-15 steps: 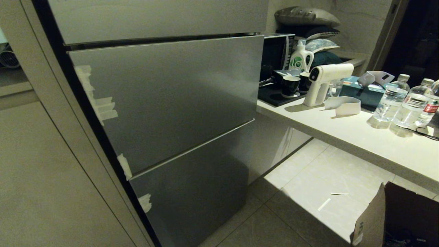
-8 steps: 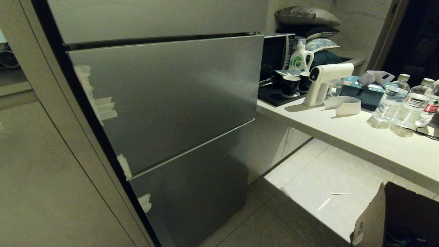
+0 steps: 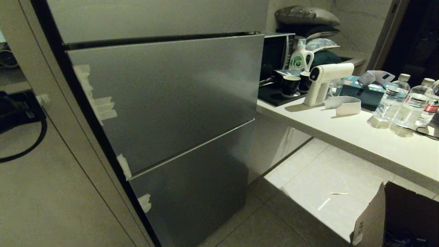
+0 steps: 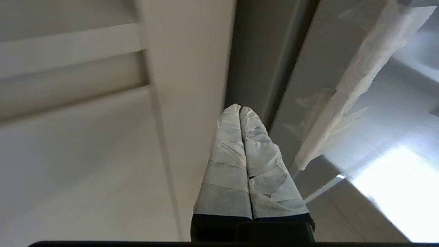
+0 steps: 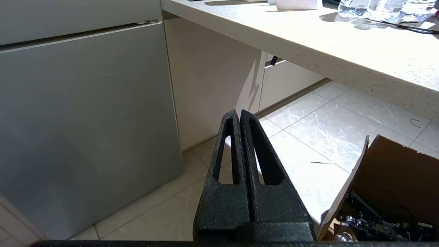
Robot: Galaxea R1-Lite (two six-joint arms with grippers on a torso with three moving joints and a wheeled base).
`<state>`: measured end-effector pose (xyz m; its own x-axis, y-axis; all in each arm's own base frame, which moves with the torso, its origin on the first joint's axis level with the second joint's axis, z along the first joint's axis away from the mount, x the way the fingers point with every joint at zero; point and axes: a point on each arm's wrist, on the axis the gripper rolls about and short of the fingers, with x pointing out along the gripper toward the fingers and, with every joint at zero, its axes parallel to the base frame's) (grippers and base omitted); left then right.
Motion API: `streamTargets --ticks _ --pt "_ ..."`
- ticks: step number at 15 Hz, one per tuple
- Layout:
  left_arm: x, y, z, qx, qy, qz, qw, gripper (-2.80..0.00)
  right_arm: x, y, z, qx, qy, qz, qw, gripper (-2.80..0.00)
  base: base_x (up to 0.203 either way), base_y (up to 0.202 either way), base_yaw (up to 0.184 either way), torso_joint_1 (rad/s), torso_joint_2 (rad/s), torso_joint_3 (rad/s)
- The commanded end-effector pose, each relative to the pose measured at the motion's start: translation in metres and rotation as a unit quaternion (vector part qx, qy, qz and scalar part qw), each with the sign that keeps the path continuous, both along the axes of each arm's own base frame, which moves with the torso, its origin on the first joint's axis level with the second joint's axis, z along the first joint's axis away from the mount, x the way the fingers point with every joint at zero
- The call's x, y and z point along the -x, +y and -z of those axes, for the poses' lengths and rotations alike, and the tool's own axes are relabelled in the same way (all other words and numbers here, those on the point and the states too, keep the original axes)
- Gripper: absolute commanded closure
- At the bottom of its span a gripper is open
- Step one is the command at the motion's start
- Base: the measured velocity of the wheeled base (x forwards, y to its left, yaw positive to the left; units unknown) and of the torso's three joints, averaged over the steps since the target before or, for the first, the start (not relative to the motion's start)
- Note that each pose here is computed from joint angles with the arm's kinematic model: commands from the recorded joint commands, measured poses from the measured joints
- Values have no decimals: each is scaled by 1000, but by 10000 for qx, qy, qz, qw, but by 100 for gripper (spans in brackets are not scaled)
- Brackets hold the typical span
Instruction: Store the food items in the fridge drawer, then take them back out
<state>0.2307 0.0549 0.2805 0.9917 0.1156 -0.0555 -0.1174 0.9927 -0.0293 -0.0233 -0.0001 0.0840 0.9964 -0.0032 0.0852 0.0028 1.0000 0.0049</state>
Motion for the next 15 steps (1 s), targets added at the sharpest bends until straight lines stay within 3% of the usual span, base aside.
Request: streamTargets --ticks 1,5,9,15 --pt "-23 12 10 113 207 365 9991 0 -2 0 8 0 150 5 9999 0 0 0 0 0 0 0" --pt "-31 10 9 419 181 700 9965 0 -2 0 8 0 150 5 9999 0 0 0 0 0 0 0" --pt "-41 4 13 466 196 847 9951 0 -2 0 8 0 150 3 9999 0 0 0 0 0 0 0" --pt "-54 1 14 491 -187 873 9948 0 -2 0 8 0 150 1 9999 0 0 0 0 0 0 0"
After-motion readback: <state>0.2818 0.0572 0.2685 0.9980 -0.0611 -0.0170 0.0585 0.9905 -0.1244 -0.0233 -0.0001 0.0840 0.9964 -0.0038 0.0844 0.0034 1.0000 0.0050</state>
